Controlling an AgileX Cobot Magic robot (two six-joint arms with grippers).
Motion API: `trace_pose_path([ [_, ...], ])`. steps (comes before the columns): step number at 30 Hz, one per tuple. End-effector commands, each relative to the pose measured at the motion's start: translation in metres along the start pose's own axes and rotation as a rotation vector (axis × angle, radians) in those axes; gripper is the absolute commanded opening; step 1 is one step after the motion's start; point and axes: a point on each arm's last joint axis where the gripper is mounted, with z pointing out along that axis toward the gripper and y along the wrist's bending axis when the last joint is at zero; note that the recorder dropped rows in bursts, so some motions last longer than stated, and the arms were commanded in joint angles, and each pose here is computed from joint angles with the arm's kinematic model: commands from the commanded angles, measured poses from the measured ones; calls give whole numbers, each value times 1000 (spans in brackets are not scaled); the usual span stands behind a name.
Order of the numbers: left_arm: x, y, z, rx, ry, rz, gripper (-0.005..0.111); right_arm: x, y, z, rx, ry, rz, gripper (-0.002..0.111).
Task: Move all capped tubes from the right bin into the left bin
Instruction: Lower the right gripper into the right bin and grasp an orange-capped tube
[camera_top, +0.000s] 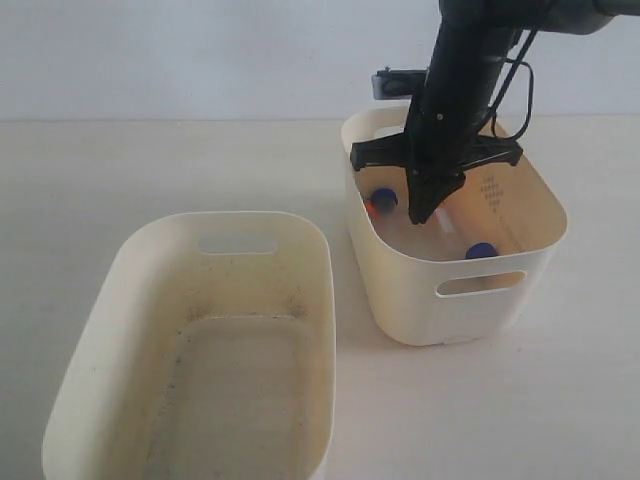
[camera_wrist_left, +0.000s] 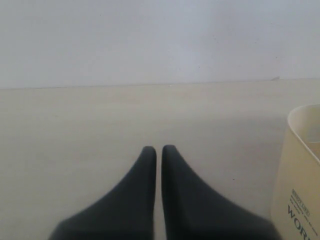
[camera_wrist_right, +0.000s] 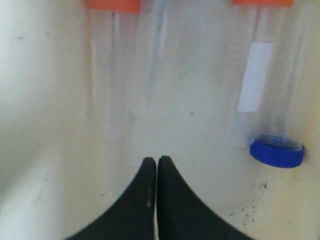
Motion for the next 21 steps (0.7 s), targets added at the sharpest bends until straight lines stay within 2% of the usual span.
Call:
trace_pose_path([
  [1,-2,0,0,-1,-11,-7,4,-3,-6,6,59,5,-21,-1],
  [4,-2,0,0,-1,-11,-7,4,-3,-9,6,94,0,-34,-1],
  [12,-2,0,0,-1,-11,-7,4,-4,-9,10,78,13,-31,-1],
  [15,-2,0,0,-1,-11,-7,4,-8,-9,21,77,5,-90,-1],
  [17,-2,0,0,-1,-11,-7,4,-9,-8,23,61,-3,-105,4],
  [18,-2,0,0,-1,-11,-7,4,-9,-6,23,42,-8,-119,13],
  [19,-2,0,0,-1,-11,-7,4,-9,-5,23,30,-6,-118,31],
  [20,-2,0,0,-1,-11,-7,4,-9,-4,23,22,-5,-114,42],
  [21,-2,0,0,-1,-11,-7,4,-9,-4,24,14,2,-104,60],
])
